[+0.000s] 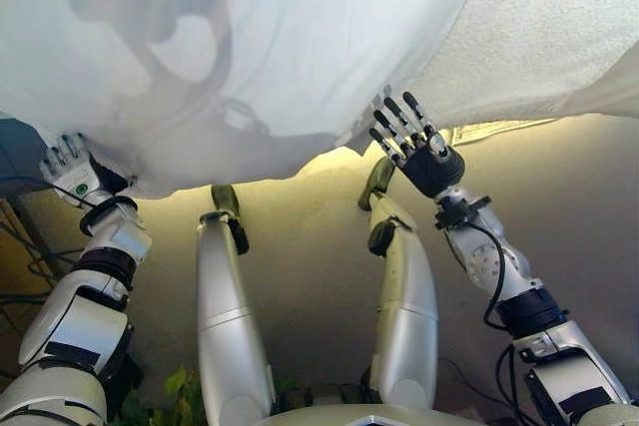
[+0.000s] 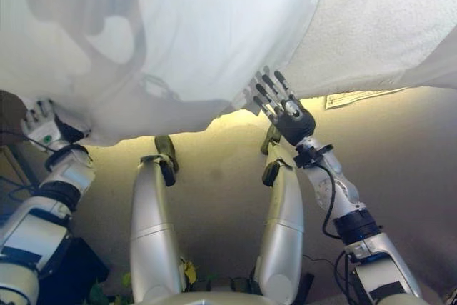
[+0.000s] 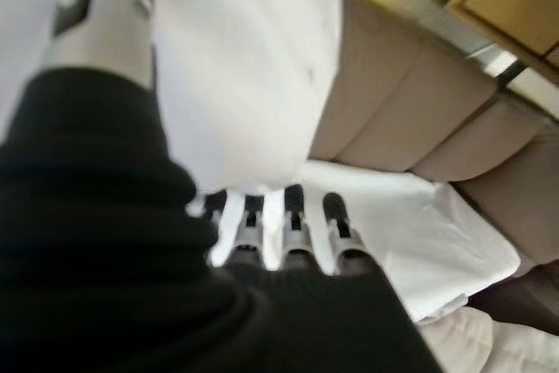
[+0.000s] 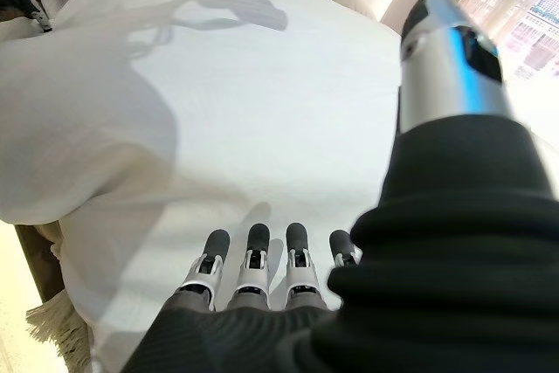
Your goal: Make the bed neatly
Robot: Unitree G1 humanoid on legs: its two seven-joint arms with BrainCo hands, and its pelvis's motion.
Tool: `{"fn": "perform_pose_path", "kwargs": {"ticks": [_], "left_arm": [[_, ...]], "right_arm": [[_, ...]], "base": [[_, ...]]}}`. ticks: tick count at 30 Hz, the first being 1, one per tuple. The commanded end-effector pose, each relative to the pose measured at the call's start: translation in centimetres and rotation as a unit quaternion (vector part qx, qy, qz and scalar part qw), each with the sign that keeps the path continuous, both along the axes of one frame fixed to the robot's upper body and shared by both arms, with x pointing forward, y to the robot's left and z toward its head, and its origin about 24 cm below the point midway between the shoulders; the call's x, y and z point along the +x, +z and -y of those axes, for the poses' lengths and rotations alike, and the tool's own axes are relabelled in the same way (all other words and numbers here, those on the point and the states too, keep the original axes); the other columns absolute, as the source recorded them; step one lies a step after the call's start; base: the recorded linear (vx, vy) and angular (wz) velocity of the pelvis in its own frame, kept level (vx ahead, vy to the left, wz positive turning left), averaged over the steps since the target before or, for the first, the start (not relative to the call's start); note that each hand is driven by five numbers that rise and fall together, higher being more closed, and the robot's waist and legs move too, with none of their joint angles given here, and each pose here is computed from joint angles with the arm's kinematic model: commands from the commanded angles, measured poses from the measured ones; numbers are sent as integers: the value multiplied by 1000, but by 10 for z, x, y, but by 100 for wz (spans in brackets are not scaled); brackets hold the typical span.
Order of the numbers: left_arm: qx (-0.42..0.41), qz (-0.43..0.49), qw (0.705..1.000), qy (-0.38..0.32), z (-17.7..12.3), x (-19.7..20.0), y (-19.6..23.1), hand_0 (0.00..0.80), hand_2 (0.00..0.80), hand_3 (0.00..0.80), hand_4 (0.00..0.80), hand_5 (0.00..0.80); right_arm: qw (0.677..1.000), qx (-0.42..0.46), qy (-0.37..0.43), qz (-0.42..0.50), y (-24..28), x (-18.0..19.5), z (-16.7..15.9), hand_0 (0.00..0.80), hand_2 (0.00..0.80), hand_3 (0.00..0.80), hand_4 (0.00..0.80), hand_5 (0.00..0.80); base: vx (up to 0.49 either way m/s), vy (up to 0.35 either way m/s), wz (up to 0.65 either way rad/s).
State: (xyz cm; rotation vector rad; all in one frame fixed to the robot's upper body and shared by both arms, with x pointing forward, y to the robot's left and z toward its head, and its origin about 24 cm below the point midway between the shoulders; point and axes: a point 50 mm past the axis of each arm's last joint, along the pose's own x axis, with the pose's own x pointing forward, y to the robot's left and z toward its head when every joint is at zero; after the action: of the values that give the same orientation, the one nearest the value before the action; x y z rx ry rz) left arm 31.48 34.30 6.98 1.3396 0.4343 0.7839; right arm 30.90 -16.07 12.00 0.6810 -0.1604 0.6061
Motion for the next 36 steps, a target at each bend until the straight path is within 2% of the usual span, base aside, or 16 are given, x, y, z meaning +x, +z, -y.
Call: {"fn": "perform_pose_path", "kwargs": {"ticks": [1, 7, 18, 26, 32, 36], "left_arm": [[-125, -213, 967, 66, 3, -75, -105, 0, 0, 0, 0, 0], [-146, -257, 951, 91, -1, -93, -118, 0, 0, 0, 0, 0], [-173, -276, 937, 123, 0, -118, -137, 0, 0, 0, 0, 0], [-180, -241, 943, 139, 0, -131, -143, 0, 0, 0, 0, 0], [-195, -236, 944, 123, 3, -151, -157, 0, 0, 0, 0, 0], [-281, -169, 940, 96, 13, -151, -164, 0, 0, 0, 0, 0]], "right_arm": [[999, 8, -3, 52, 17, -12, 5, 0, 0, 0, 0, 0], [998, 7, -6, 56, 16, -13, 7, 0, 0, 0, 0, 0], [998, 10, -6, 57, 15, -17, 7, 0, 0, 0, 0, 0], [999, 20, -3, 41, 8, -21, -1, 0, 0, 0, 0, 0], [1000, 15, -19, 2, -4, -26, -6, 0, 0, 0, 0, 0], [999, 0, -39, -36, -20, -29, -3, 0, 0, 0, 0, 0]], "base": [[0, 0, 0], [-5, 1, 1], [2, -2, 5], [33, -38, 14], [71, -55, 15], [64, -28, 19]]}}
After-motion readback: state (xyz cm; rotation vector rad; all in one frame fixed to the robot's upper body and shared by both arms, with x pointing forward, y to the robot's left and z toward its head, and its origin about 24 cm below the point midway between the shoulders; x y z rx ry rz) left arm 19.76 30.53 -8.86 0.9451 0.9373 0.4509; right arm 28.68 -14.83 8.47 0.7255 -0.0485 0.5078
